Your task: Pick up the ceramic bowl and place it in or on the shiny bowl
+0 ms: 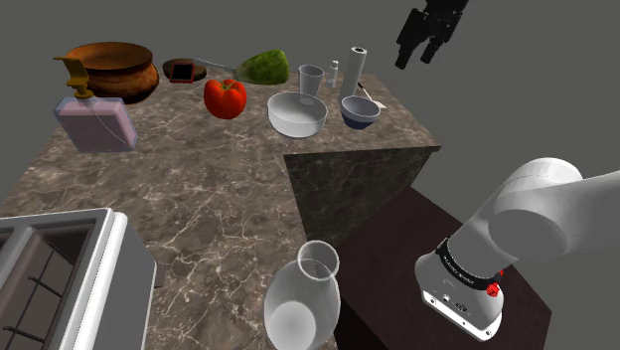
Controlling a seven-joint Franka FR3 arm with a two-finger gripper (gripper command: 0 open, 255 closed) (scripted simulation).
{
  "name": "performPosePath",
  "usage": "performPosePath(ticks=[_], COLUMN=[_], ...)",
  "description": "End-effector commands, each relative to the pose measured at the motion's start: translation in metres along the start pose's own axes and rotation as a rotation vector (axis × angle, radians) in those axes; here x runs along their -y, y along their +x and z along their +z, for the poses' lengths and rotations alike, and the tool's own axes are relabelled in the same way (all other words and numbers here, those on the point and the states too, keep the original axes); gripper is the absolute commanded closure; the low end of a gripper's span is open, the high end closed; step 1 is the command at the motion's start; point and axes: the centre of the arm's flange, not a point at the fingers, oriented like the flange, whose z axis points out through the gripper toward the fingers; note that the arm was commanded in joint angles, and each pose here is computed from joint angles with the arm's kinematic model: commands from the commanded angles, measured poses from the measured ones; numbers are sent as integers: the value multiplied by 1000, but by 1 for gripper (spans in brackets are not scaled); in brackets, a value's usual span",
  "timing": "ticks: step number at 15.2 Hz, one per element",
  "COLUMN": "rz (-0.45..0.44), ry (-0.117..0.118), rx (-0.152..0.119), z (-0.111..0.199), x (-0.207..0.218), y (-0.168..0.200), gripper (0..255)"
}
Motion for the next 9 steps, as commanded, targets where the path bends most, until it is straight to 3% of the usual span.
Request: performPosePath(ticks=[1, 9], rz=[0, 5], ry=[0, -11], rx=[0, 10], z=[0, 79], x=[0, -24], y=[0, 67], gripper=[0, 0])
